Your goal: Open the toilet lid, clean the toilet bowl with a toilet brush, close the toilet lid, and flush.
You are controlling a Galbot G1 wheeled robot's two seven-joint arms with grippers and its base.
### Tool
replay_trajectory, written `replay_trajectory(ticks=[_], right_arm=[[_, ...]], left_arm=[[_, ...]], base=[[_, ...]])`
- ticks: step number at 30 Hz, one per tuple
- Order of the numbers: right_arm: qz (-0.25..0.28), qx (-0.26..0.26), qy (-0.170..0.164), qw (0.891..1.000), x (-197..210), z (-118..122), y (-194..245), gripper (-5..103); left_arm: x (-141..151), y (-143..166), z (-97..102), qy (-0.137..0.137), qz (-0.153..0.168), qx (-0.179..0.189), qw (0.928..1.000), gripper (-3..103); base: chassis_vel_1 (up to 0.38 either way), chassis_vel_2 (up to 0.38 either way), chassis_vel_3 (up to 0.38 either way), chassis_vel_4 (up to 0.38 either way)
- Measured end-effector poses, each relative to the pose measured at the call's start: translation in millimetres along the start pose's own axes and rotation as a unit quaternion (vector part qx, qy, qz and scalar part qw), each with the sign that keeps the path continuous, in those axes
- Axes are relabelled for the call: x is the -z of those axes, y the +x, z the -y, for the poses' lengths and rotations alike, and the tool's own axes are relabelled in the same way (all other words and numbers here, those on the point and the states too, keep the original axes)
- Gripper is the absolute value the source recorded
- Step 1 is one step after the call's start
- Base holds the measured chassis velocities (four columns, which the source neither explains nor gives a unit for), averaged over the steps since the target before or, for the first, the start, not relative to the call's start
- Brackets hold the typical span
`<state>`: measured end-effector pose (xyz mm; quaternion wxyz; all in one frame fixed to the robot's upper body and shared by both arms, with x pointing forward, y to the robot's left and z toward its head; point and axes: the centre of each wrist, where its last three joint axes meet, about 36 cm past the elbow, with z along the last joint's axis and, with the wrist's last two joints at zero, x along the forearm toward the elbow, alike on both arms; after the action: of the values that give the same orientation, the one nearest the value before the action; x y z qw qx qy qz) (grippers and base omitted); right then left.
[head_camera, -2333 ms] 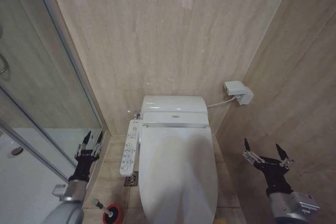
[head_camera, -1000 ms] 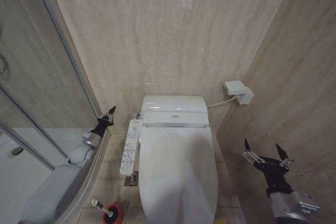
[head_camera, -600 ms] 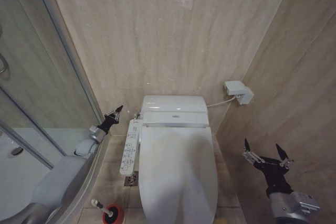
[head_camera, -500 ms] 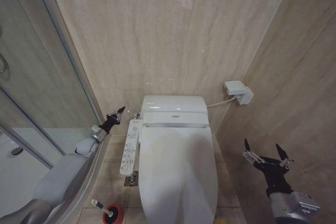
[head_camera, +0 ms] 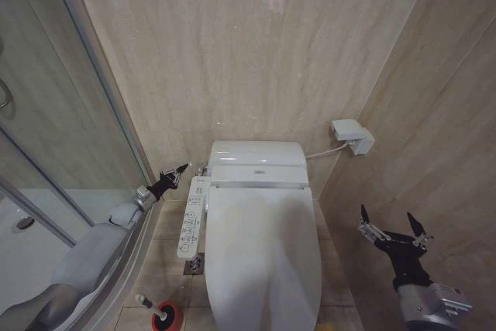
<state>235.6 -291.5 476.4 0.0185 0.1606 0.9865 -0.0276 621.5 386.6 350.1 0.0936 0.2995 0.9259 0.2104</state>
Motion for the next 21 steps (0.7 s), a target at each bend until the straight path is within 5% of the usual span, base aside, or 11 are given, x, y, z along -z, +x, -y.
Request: replay_trajectory(ticks=[21], right_arm=[[0.000,0.000,0.000,1.000,0,0,0,100]], left_arm=[[-9,-18,-7.0,-0.023,0.000,-0.086,0.9961,0]], base=[[0.000,0.000,0.000,0.000]])
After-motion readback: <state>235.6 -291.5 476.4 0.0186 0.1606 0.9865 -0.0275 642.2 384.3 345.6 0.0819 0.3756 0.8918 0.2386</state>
